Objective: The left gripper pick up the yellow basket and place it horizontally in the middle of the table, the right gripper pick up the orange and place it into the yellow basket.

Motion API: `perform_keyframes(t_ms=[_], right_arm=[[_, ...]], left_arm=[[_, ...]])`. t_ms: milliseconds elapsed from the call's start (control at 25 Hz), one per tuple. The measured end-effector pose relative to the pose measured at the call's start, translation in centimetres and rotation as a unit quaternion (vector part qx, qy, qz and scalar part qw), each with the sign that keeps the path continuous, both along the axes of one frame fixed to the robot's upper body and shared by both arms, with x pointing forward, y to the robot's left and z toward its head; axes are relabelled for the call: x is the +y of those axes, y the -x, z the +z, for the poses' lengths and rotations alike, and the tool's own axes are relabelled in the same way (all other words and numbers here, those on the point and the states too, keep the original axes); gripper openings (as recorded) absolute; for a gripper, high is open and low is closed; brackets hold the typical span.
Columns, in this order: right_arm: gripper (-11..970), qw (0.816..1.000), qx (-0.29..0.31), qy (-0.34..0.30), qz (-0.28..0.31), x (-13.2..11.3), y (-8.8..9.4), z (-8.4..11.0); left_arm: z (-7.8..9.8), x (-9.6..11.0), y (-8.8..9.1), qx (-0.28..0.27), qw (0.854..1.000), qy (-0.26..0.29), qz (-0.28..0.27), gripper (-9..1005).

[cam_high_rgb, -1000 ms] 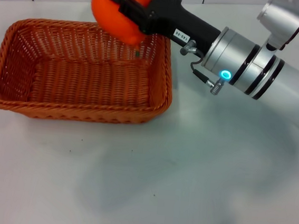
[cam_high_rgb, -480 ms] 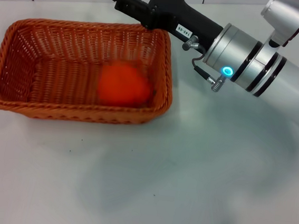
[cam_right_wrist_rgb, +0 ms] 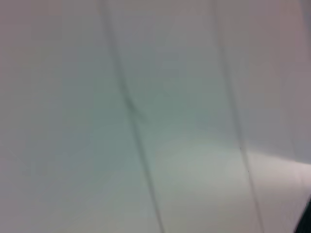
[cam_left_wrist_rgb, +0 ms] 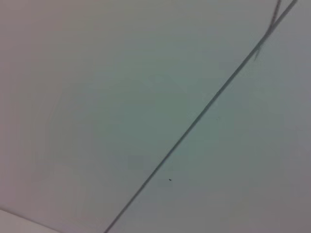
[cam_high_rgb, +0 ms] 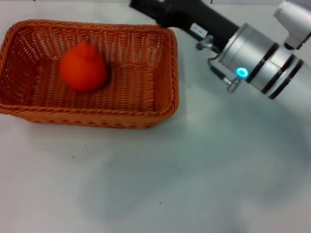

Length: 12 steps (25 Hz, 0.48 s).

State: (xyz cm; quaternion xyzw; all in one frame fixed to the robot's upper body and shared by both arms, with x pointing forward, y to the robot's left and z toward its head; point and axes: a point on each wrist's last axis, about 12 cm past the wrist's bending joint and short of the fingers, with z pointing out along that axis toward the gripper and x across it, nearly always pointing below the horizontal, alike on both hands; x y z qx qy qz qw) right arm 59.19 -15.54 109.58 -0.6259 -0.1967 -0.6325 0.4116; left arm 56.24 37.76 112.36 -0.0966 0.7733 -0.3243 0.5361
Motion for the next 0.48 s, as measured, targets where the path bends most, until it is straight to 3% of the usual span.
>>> perform_keyframes(t_ms=[240, 480], right_arm=[[934, 0.985, -0.095, 0.050, -0.133, -3.8, 0.4, -0.8], [934, 0.962, -0.088, 0.044, -0.256, -8.3, 1.1, -1.9]], left_arm=[[-0.5, 0.2, 0.2, -0.009, 1.000, -0.008, 0.012, 876], [-1.0, 0.0, 0.5, -0.060, 0.997, -0.042, 0.026, 878]])
